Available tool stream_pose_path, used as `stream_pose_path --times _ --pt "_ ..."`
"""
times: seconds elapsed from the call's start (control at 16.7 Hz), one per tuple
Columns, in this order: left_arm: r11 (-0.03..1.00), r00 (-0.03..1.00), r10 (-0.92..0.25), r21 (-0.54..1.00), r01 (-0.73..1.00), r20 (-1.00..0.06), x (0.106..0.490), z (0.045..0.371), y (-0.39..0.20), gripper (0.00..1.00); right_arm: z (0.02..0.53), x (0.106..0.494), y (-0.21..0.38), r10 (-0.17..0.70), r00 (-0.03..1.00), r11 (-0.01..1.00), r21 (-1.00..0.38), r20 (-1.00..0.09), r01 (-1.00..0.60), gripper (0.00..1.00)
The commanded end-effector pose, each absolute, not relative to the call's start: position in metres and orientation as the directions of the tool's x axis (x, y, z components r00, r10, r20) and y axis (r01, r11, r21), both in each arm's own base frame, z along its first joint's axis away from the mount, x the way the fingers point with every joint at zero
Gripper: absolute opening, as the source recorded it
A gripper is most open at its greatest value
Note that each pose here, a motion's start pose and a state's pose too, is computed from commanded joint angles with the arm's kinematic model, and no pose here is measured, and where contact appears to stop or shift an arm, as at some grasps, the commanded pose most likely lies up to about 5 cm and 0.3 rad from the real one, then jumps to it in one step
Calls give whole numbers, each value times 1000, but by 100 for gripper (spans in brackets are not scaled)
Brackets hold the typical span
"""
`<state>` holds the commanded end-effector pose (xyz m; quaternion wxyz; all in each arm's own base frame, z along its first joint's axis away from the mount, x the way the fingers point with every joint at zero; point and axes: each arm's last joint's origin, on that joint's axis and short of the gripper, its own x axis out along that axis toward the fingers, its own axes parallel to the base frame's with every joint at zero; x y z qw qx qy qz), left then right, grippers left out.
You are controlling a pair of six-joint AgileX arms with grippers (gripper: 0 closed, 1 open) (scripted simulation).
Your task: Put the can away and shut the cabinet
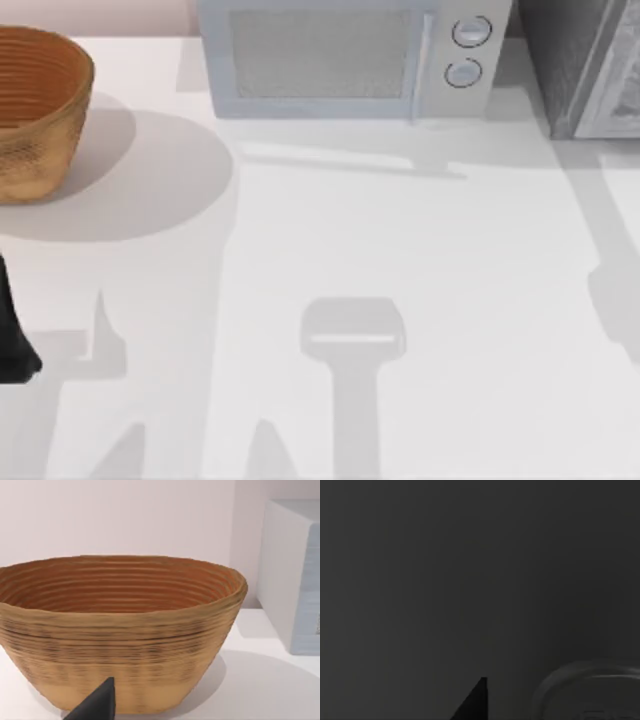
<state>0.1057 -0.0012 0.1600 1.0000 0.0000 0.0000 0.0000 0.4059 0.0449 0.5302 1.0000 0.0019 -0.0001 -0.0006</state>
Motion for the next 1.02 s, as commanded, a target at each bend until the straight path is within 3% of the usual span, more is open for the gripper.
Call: stream_pose_path --times 0.12,0.72,1.02 --pt "1000 1000 0 0 0 0 106 160 -1 100 530 406 45 -1 1000 1000 4 0 1 100" --pt "1000 1000 0 0 0 0 106 160 -1 100 532 404 46 3 1000 1000 3 5 -3 100" --pt "1000 1000 0 0 0 0 106 160 -1 100 558 360 40 31 996 999 -12 86 -30 100"
